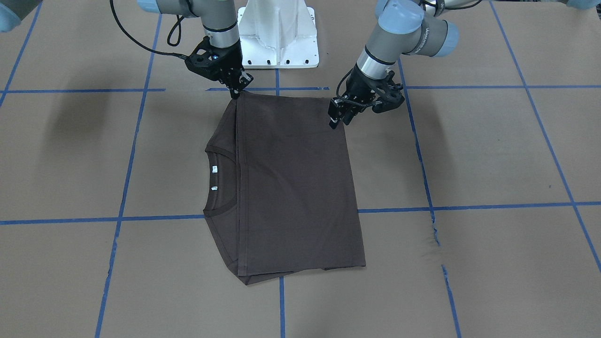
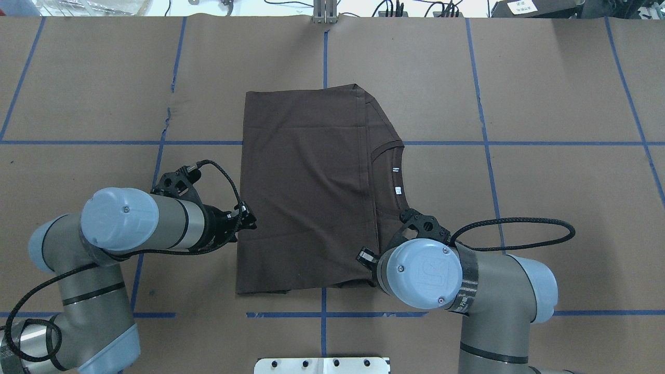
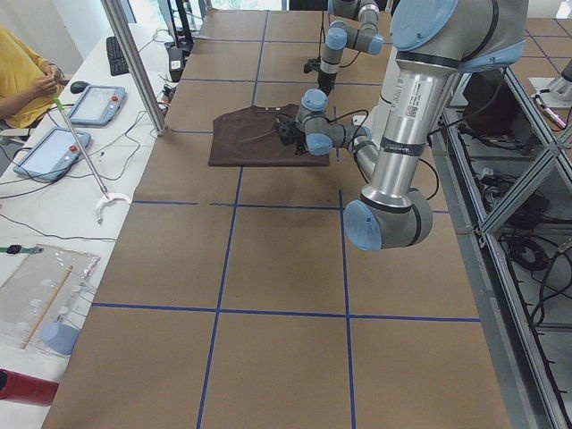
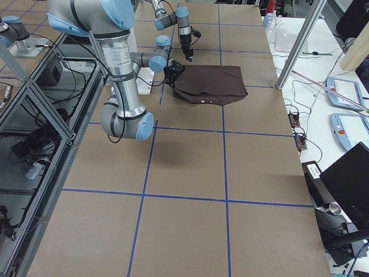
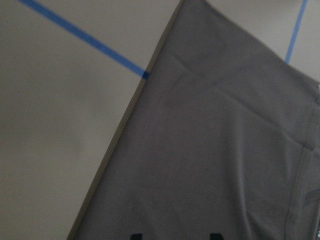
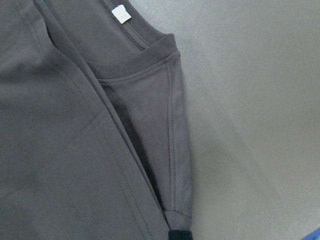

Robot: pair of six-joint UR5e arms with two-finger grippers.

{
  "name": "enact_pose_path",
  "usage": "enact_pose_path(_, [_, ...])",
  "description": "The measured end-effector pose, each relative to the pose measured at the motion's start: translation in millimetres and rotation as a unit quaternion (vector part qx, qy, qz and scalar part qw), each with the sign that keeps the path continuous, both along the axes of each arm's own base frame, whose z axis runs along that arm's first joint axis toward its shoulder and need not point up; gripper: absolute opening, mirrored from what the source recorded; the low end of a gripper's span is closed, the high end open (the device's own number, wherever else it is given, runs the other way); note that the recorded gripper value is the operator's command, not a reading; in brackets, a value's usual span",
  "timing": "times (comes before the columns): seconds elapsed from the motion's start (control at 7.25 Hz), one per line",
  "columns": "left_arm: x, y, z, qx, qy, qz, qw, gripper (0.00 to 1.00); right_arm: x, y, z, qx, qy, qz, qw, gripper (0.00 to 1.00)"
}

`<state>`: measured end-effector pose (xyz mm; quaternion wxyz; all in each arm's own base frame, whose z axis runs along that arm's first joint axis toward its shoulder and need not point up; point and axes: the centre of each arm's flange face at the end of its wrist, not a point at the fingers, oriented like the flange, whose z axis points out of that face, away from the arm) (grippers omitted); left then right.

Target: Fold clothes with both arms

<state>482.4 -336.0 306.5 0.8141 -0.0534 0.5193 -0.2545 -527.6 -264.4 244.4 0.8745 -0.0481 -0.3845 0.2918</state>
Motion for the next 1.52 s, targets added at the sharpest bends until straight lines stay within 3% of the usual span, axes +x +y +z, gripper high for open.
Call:
enact_pose_path(0.55, [13.4, 50.3, 28.3, -0.035, -0.018, 0.03, 0.9988, 0.55, -0.4, 0.8, -0.1, 0.0, 0.0, -0.001, 1.0, 0.0])
enact_pose_path(1.38, [31.5, 80.2, 33.7, -0.042, -0.023, 0.057, 0.9972, 0.49, 0.1, 0.1, 0.7, 0.0, 0.001, 0.0, 1.0, 0.0])
enact_pose_path(1.52, [34.1, 84.5, 34.1, -0.042, -0.024, 0.061, 0.997, 0.43, 0.1, 0.1, 0.9, 0.0, 0.001, 0.0, 1.0, 0.0])
